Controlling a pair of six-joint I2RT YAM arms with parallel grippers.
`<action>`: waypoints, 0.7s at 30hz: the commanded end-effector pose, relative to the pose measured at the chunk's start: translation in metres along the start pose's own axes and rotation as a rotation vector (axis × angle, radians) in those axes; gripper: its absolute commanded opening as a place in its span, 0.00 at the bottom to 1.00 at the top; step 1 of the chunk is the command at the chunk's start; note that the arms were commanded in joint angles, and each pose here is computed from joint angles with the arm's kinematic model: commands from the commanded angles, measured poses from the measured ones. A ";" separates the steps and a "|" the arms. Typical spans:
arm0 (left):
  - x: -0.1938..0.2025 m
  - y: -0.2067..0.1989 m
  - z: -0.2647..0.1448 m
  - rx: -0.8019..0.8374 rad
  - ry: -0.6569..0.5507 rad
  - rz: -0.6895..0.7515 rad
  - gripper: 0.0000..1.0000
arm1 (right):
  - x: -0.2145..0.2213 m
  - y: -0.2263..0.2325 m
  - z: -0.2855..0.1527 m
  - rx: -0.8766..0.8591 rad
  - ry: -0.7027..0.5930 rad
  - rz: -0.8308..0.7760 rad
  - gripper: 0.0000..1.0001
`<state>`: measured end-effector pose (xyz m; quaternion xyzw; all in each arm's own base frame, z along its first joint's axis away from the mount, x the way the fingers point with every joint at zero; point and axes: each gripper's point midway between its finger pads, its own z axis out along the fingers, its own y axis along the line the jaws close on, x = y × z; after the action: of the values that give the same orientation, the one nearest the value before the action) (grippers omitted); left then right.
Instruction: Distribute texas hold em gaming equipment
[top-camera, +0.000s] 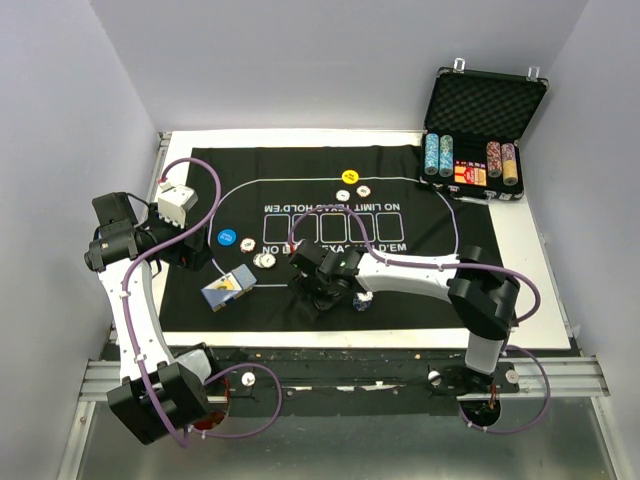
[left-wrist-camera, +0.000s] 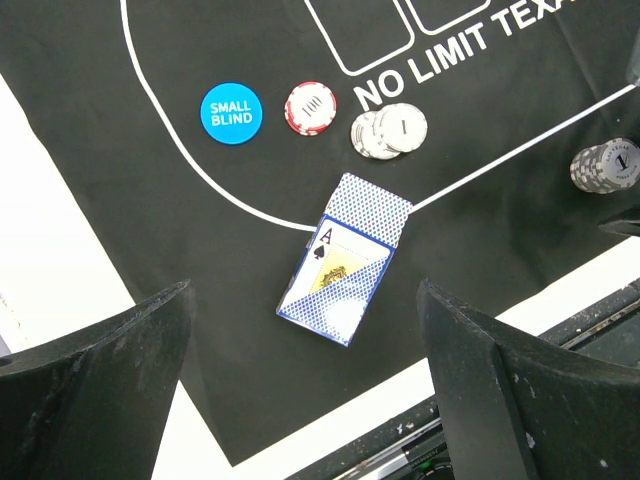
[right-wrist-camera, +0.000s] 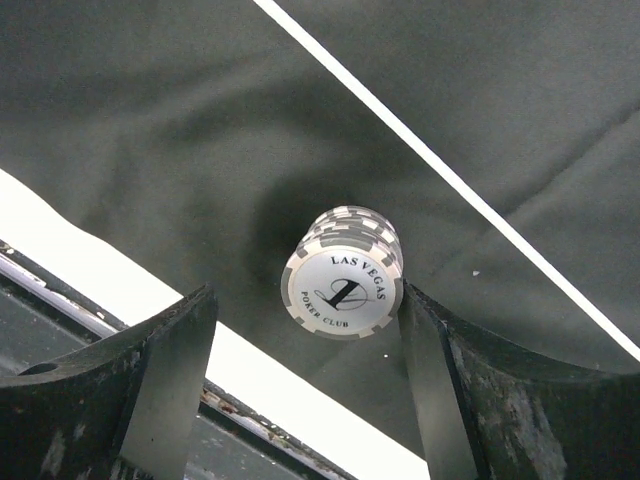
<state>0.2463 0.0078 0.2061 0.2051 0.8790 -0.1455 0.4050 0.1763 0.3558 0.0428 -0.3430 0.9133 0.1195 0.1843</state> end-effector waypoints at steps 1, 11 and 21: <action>-0.002 -0.001 -0.004 -0.013 -0.013 0.012 0.99 | 0.006 -0.003 0.012 0.024 0.013 0.006 0.79; -0.004 0.000 -0.005 -0.020 -0.018 0.014 0.99 | 0.003 -0.007 0.014 0.047 0.006 0.001 0.62; -0.006 0.001 -0.007 -0.024 -0.020 0.017 0.99 | -0.008 -0.015 0.004 0.094 -0.038 -0.007 0.47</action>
<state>0.2460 0.0078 0.2068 0.2051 0.8786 -0.1446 0.4062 0.1830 0.3517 0.0341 -0.3401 0.9155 0.0972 0.1919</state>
